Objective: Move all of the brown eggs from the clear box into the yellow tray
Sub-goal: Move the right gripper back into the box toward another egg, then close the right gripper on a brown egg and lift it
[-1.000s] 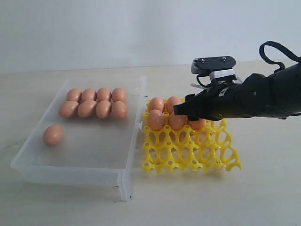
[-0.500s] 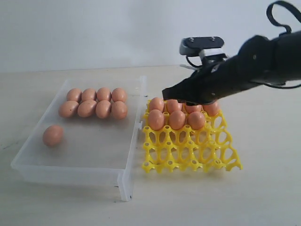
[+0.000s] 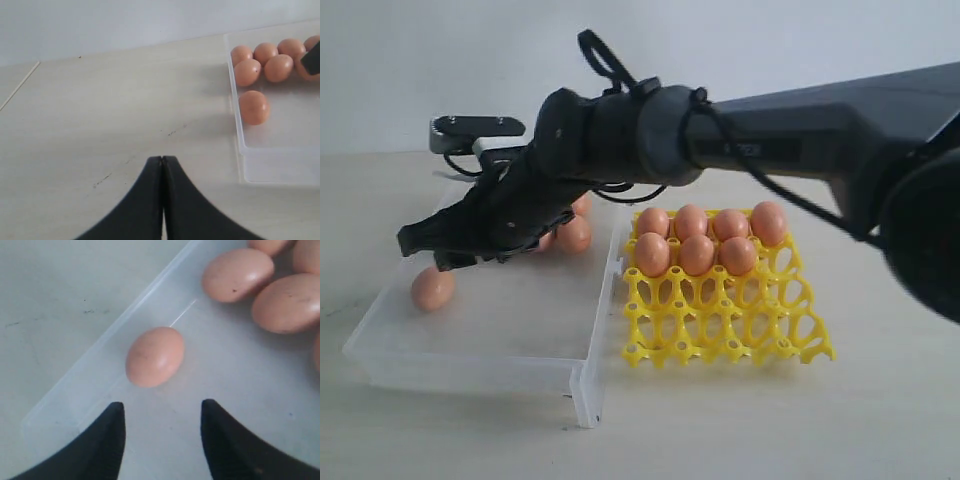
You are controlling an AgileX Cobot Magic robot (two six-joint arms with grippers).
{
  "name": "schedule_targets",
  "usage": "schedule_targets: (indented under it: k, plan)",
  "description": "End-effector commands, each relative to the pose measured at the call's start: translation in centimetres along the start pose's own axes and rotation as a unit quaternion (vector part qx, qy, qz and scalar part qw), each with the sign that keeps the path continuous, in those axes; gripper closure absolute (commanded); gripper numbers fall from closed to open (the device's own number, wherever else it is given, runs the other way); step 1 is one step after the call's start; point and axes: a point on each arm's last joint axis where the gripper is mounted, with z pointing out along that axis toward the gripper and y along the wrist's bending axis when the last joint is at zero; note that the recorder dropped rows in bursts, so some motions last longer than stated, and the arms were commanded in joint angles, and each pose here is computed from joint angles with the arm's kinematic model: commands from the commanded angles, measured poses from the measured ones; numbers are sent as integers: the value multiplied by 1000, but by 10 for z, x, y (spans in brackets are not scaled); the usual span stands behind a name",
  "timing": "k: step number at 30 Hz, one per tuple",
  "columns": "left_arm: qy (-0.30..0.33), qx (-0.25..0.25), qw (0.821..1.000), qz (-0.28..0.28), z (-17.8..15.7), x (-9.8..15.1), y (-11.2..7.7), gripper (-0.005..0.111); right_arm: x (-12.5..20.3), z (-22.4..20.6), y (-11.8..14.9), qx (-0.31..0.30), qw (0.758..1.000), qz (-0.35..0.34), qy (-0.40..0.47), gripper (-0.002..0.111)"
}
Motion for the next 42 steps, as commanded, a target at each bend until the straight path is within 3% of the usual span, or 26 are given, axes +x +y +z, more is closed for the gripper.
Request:
schedule_targets:
  k: [1, 10, 30, 32, 35, 36, 42]
  plan:
    - [-7, 3, 1000, -3, 0, -2, 0, 107, -5, 28, 7, -24, 996, 85, -6, 50]
    - [-7, 3, 1000, -3, 0, -2, 0, 107, -10, 62, -1, -49, 981, 186, -16, 50]
    - [-7, 3, 1000, -3, 0, -2, 0, 107, 4, 92, -20, -55, 968, 246, -9, 52]
    - [-7, 3, 1000, -3, 0, -2, 0, 107, 6, 94, -22, -53, 967, 247, -7, 59]
    - [-7, 3, 1000, -3, 0, -2, 0, 107, 6, 94, -24, -52, 969, 240, -7, 91]
    - [-7, 3, 1000, -3, 0, -2, 0, 107, 6, 94, -24, -52, 973, 227, -8, 108]
    - [-7, 3, 1000, -3, 0, -2, 0, 107, -1, 85, -20, -50, 979, 197, -14, 108]
